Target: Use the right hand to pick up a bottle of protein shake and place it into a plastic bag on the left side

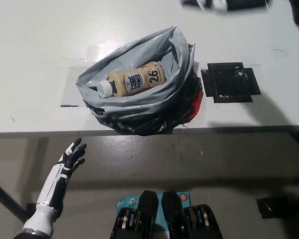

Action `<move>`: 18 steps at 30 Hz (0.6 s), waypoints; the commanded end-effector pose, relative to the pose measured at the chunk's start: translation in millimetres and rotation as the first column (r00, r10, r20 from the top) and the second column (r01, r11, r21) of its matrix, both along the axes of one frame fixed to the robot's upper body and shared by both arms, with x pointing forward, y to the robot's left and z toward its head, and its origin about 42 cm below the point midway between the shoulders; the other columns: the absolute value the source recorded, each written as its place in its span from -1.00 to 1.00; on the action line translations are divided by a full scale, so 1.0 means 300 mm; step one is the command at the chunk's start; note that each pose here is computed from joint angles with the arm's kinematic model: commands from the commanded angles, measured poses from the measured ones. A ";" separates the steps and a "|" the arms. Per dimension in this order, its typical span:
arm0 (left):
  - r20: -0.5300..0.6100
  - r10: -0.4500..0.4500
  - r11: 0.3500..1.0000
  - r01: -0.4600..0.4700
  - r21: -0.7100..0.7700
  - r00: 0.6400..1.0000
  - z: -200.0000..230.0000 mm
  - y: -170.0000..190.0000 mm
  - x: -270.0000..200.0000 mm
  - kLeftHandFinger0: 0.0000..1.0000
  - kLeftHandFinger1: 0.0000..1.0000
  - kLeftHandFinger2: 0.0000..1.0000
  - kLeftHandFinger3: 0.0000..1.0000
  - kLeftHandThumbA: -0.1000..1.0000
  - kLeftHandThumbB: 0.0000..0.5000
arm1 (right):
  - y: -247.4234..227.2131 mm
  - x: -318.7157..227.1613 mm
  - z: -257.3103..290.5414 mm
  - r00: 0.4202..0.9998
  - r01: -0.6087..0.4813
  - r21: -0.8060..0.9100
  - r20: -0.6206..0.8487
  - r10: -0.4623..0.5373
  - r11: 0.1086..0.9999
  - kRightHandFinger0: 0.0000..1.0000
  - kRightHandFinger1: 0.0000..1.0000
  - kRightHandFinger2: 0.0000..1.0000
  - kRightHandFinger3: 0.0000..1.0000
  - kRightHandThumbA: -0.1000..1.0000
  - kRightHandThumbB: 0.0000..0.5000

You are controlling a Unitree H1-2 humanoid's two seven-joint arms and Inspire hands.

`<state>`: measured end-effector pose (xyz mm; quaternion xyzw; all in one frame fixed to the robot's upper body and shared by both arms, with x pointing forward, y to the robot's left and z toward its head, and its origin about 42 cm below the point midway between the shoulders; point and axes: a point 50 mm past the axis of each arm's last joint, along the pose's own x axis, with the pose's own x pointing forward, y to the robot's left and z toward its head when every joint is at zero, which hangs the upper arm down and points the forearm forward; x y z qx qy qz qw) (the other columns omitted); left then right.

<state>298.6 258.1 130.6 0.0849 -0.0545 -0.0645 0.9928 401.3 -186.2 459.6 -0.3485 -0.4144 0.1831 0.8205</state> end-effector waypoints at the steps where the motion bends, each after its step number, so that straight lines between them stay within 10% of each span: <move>1: 0.011 -0.004 0.998 0.005 -0.058 1.000 0.023 0.007 0.007 1.00 1.00 1.00 1.00 1.00 -0.70 | -0.235 -0.510 -0.290 0.995 -0.009 0.387 0.095 -0.030 0.922 1.00 1.00 1.00 1.00 1.00 -0.10; 13: -0.027 0.000 0.998 -0.001 -0.059 1.000 -0.025 0.012 -0.029 1.00 1.00 1.00 1.00 1.00 -0.75 | -0.133 -0.405 -0.768 0.940 0.191 0.473 -0.339 -0.023 0.860 1.00 1.00 1.00 1.00 0.96 -0.21; 18: -0.028 -0.002 0.999 0.000 -0.045 1.000 -0.028 0.015 -0.039 1.00 1.00 1.00 1.00 1.00 -0.79 | -0.122 -0.306 -0.987 0.842 0.313 0.475 -0.539 -0.009 0.822 1.00 1.00 1.00 1.00 0.75 -0.58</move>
